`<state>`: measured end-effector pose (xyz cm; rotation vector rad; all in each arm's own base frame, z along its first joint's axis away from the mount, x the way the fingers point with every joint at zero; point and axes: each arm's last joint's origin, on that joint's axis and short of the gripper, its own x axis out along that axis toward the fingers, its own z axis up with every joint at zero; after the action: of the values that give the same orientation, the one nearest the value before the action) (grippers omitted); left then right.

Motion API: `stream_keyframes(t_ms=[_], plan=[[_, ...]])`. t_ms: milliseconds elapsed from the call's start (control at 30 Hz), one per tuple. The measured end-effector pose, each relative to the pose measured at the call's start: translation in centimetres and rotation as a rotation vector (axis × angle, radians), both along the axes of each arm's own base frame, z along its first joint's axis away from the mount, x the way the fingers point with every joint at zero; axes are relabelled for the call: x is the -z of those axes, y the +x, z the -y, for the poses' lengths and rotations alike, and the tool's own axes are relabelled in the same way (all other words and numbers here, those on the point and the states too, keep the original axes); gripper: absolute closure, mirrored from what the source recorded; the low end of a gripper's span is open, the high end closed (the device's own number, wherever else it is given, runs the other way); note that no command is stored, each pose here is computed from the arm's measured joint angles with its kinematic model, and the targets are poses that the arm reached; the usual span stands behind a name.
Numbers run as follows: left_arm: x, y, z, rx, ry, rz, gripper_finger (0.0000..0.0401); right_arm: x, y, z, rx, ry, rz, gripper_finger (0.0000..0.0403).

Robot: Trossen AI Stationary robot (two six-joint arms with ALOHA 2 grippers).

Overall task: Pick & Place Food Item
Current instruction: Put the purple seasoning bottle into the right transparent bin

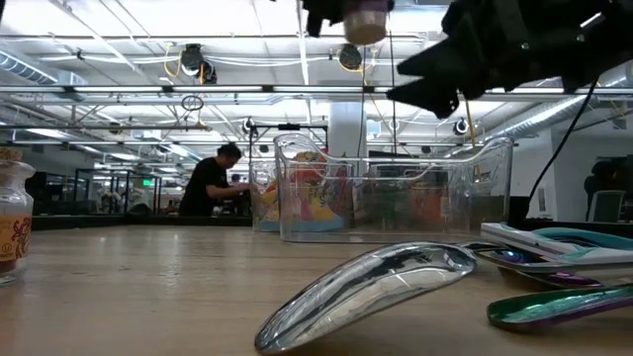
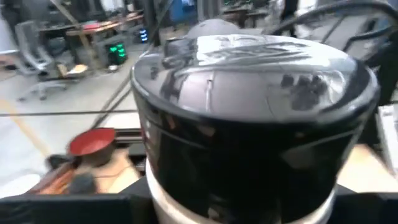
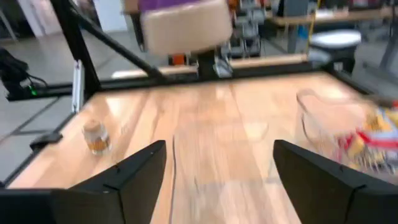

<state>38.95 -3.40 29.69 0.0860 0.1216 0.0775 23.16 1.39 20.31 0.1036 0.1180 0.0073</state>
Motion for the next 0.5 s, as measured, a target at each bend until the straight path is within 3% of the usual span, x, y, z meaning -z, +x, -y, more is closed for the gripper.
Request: stream_keyframes(t_ms=[200,367,500], plan=[[0.3,-1.1,0.7,-0.034,0.007,-0.129,0.0242,-0.2,-1.4,0.3,0.013,-0.002,-0.148,0.0096],[4.2,0.6,0.8,-0.051,-0.048,-0.236,0.0246,-5.6,-1.9,1.0,0.046,-0.002,-0.2,0.0101],[6.1,1.8,0.7,-0.059,-0.063,-0.227,0.0243,-9.8,-1.4,1.1,0.038,-0.037,-0.241,0.0106]])
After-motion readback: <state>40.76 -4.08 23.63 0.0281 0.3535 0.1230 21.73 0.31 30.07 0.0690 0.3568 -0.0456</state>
